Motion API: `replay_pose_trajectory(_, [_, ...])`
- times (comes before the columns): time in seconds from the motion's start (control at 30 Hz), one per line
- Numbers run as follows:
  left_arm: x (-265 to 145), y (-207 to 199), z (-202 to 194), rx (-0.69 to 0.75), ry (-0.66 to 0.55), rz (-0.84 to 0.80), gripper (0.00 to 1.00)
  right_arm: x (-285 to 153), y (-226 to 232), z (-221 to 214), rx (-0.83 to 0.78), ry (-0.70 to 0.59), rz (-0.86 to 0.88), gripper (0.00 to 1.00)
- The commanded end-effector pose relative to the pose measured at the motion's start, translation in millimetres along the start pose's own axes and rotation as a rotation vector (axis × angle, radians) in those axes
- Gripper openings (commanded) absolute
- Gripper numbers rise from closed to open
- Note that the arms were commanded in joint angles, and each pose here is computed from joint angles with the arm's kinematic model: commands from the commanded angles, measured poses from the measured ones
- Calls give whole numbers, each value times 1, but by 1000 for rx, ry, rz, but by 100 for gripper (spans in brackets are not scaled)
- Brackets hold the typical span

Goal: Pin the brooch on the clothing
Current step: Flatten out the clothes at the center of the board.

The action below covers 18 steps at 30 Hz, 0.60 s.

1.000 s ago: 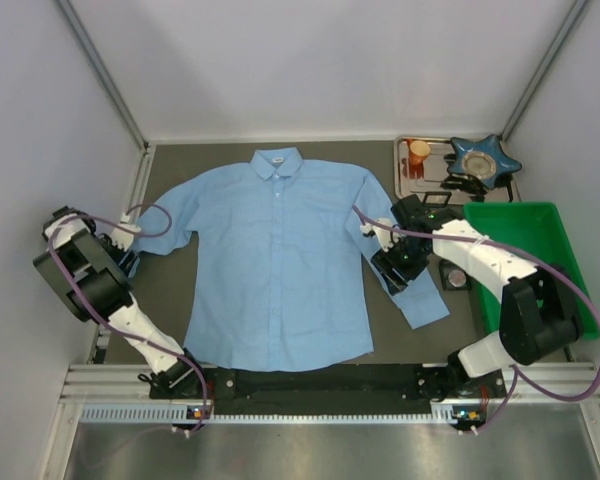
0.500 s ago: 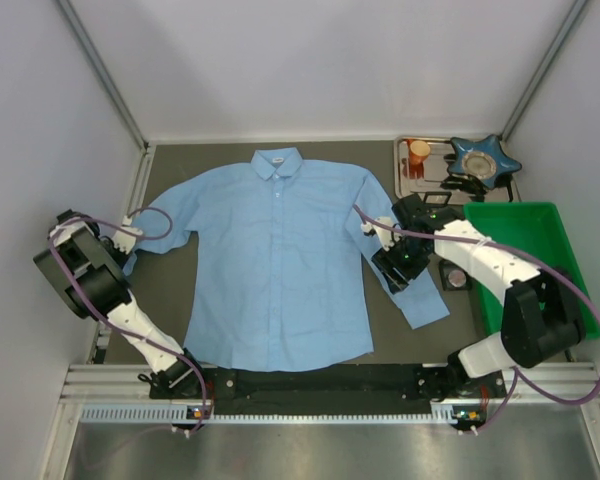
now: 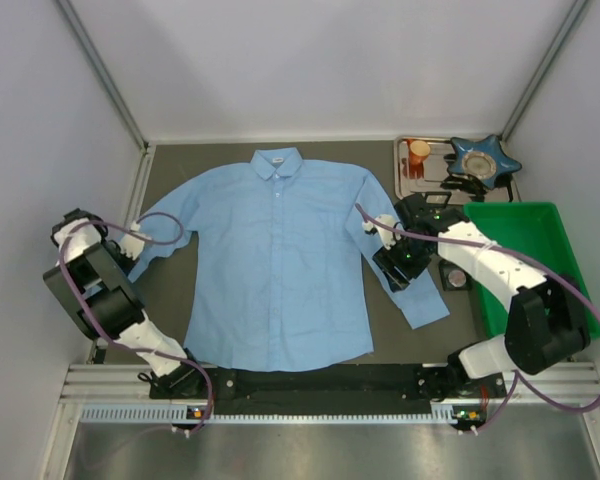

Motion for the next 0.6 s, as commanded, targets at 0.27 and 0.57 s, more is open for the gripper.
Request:
replay_pose_trajectory(0.27, [30, -39, 15, -143, 29, -166, 0, -27, 1, 11, -5, -107, -34, 64])
replay_pose_trajectory(0.57, [-46, -51, 40, -107, -170, -212, 63, -75, 9, 26, -52, -287, -80, 87])
Point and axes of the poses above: each gripper's point midway between its finger pads, its own x axis out along the fingers, its own y axis along the line the jaws close on, z = x × y, the point moved 9 cm from there along -x, back along the fingers, and after that the axes turned 3 degrees about -x, right-handed, at the moved point
